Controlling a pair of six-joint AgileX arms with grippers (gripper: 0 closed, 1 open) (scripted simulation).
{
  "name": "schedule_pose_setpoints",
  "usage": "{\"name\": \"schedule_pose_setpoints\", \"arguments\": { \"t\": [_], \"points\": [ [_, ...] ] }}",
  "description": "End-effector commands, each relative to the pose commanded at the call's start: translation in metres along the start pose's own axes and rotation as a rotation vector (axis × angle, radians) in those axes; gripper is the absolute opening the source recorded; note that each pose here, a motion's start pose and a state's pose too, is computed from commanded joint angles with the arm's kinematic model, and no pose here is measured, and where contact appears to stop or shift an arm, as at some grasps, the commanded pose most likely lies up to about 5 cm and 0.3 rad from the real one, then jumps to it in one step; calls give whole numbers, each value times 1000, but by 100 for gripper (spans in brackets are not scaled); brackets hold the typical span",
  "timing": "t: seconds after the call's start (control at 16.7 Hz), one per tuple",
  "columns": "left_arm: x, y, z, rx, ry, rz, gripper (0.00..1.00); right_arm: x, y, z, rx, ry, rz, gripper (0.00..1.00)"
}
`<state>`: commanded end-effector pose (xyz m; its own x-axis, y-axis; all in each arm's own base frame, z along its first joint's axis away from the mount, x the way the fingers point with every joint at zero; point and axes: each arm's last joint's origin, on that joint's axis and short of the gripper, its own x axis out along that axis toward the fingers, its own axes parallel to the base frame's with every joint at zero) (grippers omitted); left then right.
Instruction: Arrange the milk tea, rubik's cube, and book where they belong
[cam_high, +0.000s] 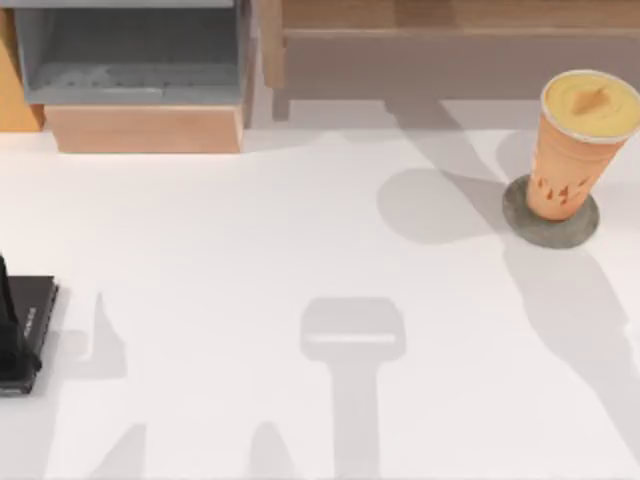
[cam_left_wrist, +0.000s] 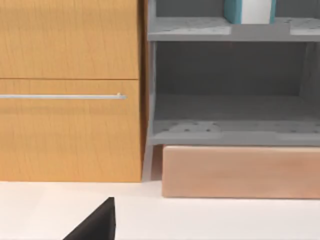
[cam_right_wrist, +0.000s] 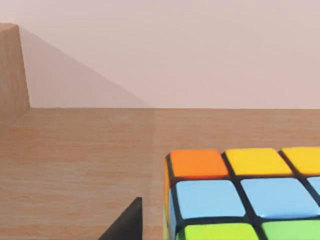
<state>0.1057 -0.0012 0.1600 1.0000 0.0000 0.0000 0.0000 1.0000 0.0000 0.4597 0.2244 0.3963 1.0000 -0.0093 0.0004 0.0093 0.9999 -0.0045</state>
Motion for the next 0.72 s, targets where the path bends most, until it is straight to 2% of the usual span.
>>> {"name": "schedule_pose_setpoints", "arguments": {
  "t": [0.54, 0.72],
  "points": [
    [0, 0, 0, 0, 0, 0, 100, -1, 1, 0, 1, -2, 2, 100],
    [0, 0, 0, 0, 0, 0, 100, -13, 1, 5, 6, -11, 3, 100]
  ]
}}
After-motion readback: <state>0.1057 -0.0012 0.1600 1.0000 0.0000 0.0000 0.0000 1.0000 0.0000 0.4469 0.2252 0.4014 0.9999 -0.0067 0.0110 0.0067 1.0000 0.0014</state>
